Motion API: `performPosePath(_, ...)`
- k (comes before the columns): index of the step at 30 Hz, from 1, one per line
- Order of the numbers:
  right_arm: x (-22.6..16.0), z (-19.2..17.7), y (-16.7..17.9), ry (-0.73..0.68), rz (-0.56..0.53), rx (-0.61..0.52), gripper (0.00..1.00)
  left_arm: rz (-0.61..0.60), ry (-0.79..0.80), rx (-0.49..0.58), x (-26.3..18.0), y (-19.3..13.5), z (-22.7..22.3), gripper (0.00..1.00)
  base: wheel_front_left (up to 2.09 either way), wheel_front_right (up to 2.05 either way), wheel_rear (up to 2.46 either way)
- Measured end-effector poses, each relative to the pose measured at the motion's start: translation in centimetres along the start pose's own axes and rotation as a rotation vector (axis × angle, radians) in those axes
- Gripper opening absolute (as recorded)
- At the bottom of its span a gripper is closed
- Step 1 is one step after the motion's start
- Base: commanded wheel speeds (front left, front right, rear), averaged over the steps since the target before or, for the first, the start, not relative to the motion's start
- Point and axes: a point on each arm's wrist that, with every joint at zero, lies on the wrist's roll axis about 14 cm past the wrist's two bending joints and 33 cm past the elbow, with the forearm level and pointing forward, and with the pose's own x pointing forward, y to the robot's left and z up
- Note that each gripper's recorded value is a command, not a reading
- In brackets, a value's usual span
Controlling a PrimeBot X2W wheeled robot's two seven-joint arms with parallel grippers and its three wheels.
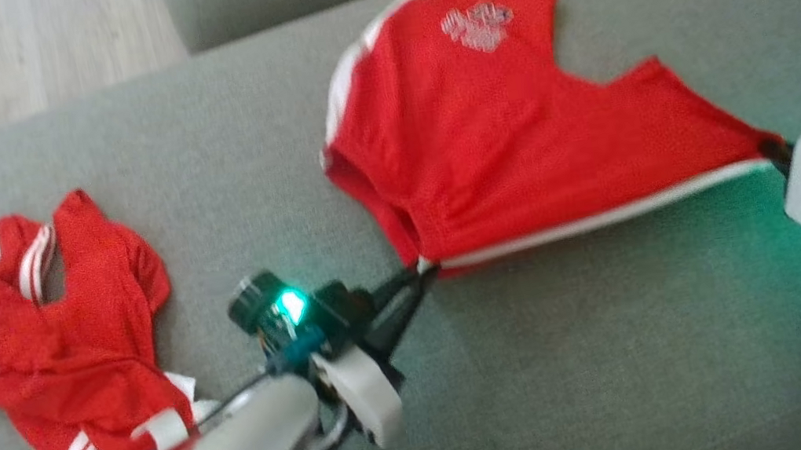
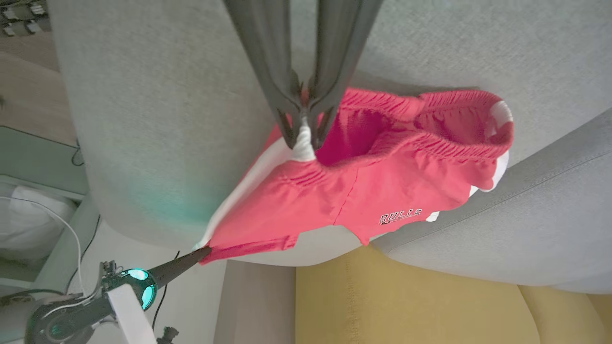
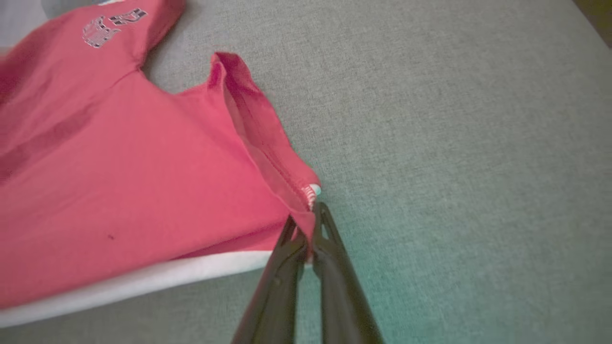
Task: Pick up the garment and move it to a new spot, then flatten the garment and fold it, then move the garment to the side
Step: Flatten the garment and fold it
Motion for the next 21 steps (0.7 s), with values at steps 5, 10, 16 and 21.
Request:
performPosePath(5,-2.9,-1.2,-1.4,-0.023,0.008,0.037,0.0,-0.013,-0.03,-0.026,-0.9,-3.2,1.1,0.0,0.0,0.0,0.0)
performPosePath(10,-4.5,-1.9,-2.6,-0.081,0.019,0.148,0.0,0.009,-0.076,-0.066,-1.2,-4.8,2.3,0.0,0.0,0.0,0.0)
performPosePath(16,-3.9,1.1,-2.0,-0.197,0.015,0.165,0.0,0.071,-0.1,-0.103,-0.9,-3.2,2.6,0.0,0.0,0.0,0.0)
performPosePath(21,-2.2,5.6,0.8,-0.283,0.048,0.153,0.0,0.153,-0.13,-0.112,-0.5,0.4,3.4,0.0,0.0,0.0,0.0)
